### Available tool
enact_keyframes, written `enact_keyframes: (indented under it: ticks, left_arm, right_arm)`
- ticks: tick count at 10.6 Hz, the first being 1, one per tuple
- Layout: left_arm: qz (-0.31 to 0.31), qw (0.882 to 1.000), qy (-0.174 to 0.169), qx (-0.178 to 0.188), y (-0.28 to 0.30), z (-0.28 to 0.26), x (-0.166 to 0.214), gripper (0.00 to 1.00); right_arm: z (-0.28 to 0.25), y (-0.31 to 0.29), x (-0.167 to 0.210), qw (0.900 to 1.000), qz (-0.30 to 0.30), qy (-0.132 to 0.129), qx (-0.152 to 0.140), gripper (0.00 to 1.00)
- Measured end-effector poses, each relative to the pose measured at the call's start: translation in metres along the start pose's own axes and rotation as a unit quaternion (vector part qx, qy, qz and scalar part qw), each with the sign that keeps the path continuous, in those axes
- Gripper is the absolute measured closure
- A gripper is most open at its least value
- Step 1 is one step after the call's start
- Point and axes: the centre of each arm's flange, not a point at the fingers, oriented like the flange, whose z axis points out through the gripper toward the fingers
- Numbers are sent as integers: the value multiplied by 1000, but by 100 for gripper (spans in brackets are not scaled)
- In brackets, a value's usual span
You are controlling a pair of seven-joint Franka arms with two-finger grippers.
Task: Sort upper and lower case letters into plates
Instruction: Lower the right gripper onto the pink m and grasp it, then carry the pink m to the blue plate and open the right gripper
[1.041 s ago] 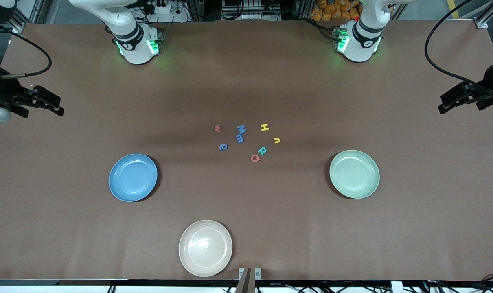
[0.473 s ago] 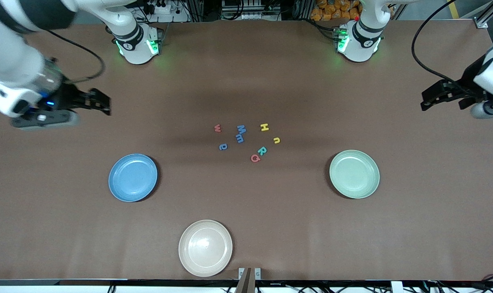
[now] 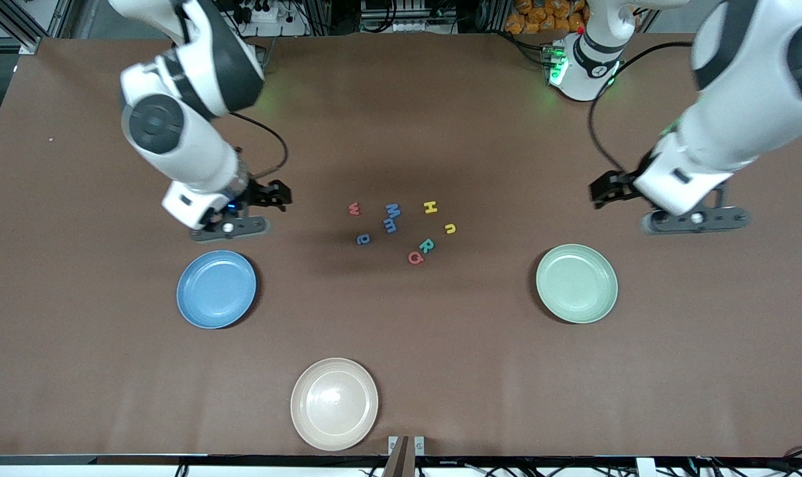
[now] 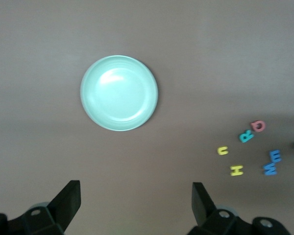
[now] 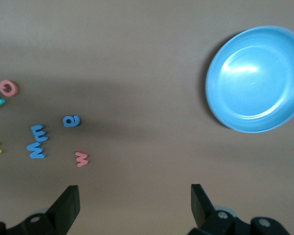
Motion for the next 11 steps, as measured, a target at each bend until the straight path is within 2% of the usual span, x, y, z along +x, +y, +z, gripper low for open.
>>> enact_keyframes:
  ticks: [1,3,4,5,8,9,11]
  left_arm:
    - [-12,1000,-5,2,27,16,-3,0]
    - [-23,1000,-10,5,67,47,-4,0]
    - [-26,1000,-10,4,78,61,-1,0]
    - [-37,999,-8,2,88,74,2,0]
    - [-80,997,-11,2,114,114,8,0]
    - [-89,996,-12,3,122,128,9,0]
    - [-113,993,-13,2,133,154,13,0]
  right_arm:
    - [26,-23,-1,1000,2,4,1,1]
    - [90,-61,-16,999,14,35,12,6]
    - [119,-72,-27,999,20,40,15,8]
    - [143,-83,-36,999,29,40,18,14]
    - [183,-104,-47,998,39,39,27,22]
    - [194,-108,-50,998,44,45,32,34]
    - [220,-113,-58,997,46,47,36,34]
